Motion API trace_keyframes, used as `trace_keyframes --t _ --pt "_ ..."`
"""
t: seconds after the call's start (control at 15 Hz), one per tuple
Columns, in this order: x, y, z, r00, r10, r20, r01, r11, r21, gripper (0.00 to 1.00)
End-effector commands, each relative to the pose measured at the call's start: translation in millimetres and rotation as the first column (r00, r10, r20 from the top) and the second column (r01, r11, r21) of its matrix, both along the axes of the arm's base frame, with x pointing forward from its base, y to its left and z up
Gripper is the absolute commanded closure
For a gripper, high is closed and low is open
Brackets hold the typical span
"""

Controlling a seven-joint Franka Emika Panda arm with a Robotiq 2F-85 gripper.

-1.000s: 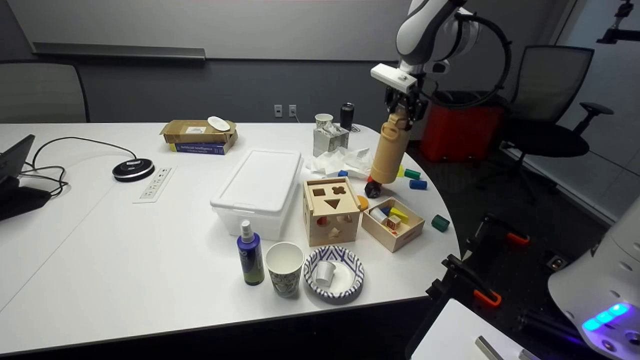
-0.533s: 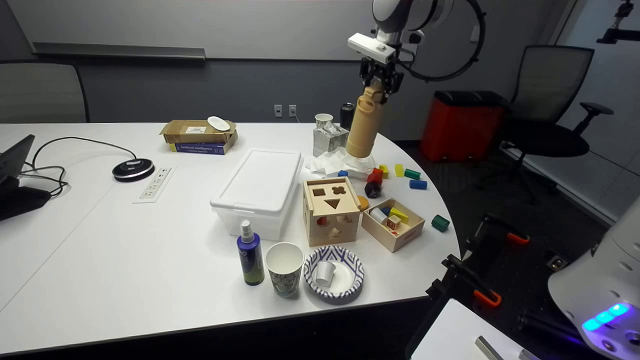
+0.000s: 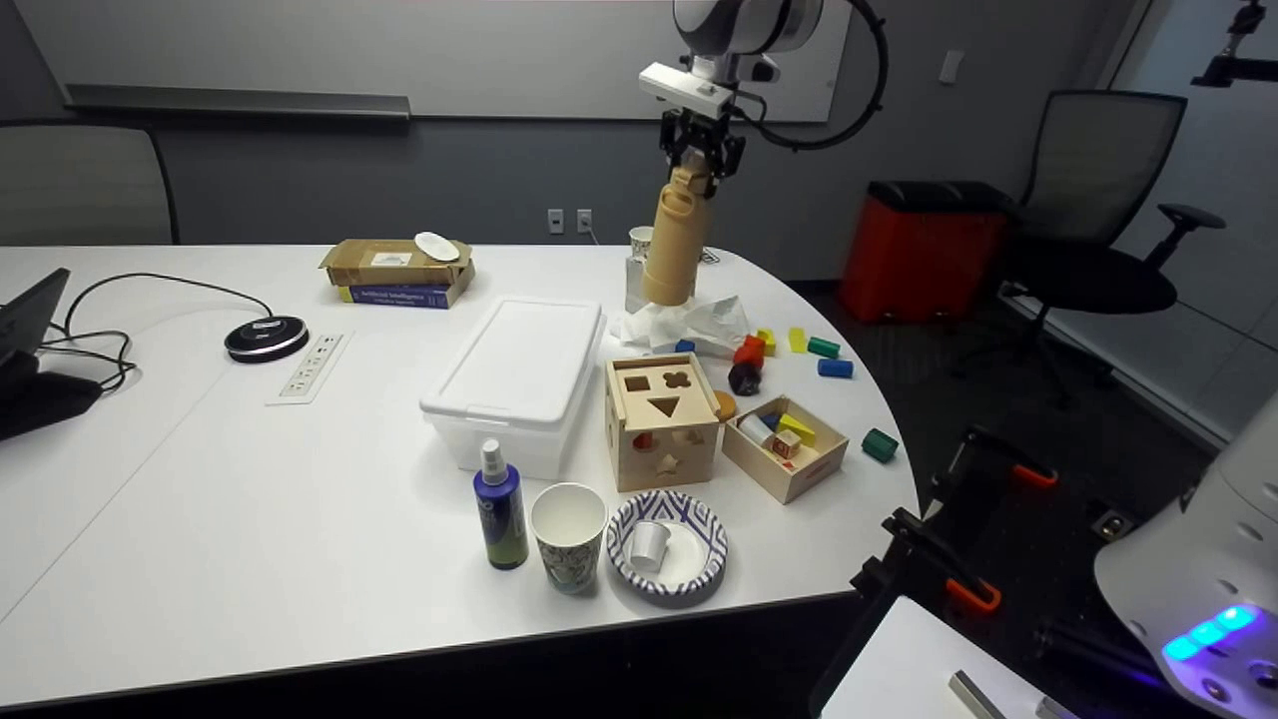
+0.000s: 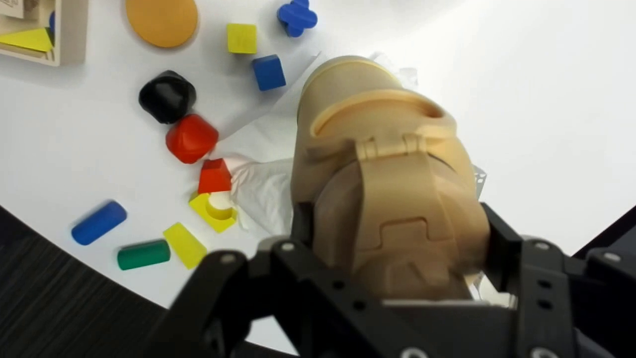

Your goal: Bring the peach bottle closer to the storage box

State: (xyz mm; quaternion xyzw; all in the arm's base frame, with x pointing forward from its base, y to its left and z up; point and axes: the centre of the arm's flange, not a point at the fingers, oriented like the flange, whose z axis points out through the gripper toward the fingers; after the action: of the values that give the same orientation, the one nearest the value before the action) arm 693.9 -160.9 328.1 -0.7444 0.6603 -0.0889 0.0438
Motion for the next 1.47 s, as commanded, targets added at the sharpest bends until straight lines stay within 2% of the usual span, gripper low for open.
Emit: trace_keyframes --t 0.0,0.6,1.07,1.4 --pt "66.1 -8.9 10.4 0.999 0.047 -0.009 -0.047 0.999 0.003 0.48" --pt "137.5 21.9 -26.5 0.992 0.125 -0.014 -0.125 0.992 -0.028 0.48" --pt "159.1 56.7 -65.6 0.975 0.222 -0.013 -0.223 0.972 -0.074 0.48" --pt "166.6 66.2 -86.5 0.968 0.252 -0.002 -0.251 0.964 -0.086 0.48"
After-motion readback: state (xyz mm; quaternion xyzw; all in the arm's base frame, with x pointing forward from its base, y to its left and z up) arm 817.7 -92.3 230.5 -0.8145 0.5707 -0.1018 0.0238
